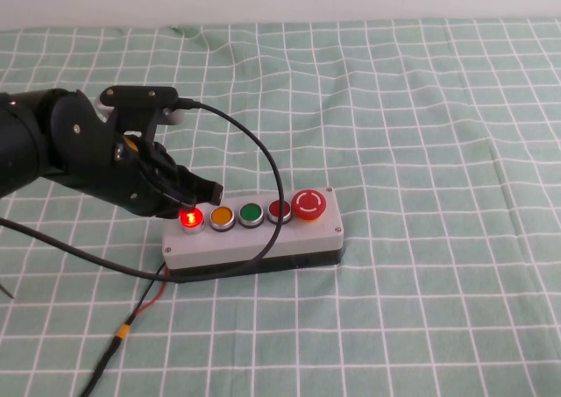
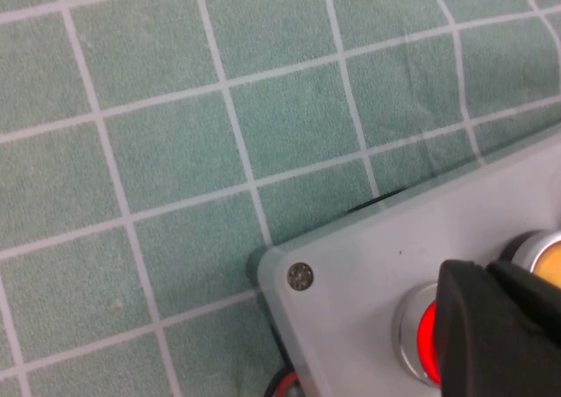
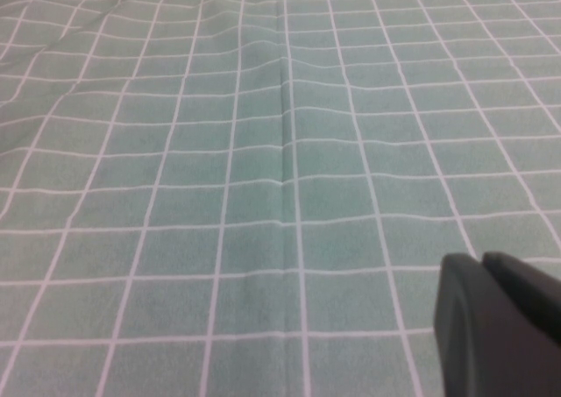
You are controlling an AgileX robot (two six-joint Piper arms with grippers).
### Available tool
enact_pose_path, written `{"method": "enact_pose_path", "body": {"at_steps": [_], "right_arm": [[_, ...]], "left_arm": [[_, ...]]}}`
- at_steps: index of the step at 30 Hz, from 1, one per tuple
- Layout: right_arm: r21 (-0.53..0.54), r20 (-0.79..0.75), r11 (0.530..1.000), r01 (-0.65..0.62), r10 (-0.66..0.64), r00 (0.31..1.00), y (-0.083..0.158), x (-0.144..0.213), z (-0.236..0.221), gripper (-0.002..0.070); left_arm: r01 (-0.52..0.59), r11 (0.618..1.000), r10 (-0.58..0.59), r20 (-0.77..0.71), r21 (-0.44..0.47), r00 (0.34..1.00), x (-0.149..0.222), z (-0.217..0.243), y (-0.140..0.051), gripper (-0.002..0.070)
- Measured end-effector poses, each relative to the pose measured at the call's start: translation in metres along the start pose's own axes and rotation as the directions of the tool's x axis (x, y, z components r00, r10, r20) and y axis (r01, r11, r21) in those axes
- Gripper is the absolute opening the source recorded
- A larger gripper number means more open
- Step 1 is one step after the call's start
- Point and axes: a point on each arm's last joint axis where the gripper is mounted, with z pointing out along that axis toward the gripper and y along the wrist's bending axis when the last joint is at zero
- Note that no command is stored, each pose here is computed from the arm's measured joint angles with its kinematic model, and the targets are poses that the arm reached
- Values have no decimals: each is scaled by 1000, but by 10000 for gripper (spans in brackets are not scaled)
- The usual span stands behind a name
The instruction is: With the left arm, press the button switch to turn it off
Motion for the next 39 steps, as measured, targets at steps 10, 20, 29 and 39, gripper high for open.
{"method": "enact_pose_path", "body": {"at_steps": [10, 20, 29, 39], "right_arm": [[0, 0, 1000, 0, 0, 1000, 0, 0, 0, -17], [0, 0, 1000, 0, 0, 1000, 0, 0, 0, -17], [0, 0, 1000, 0, 0, 1000, 0, 0, 0, -17], [0, 0, 1000, 0, 0, 1000, 0, 0, 0, -17]], "left_arm": [[-2, 1000, 2, -4, 0, 1000, 0, 1, 0, -2], [14, 1000, -14, 17, -3, 1000, 6, 6, 1, -2], [-6, 1000, 5, 31, 2, 999, -2, -11, -2, -2], [-70, 998, 67, 307, -1, 949, -20, -125, -18, -2]]}}
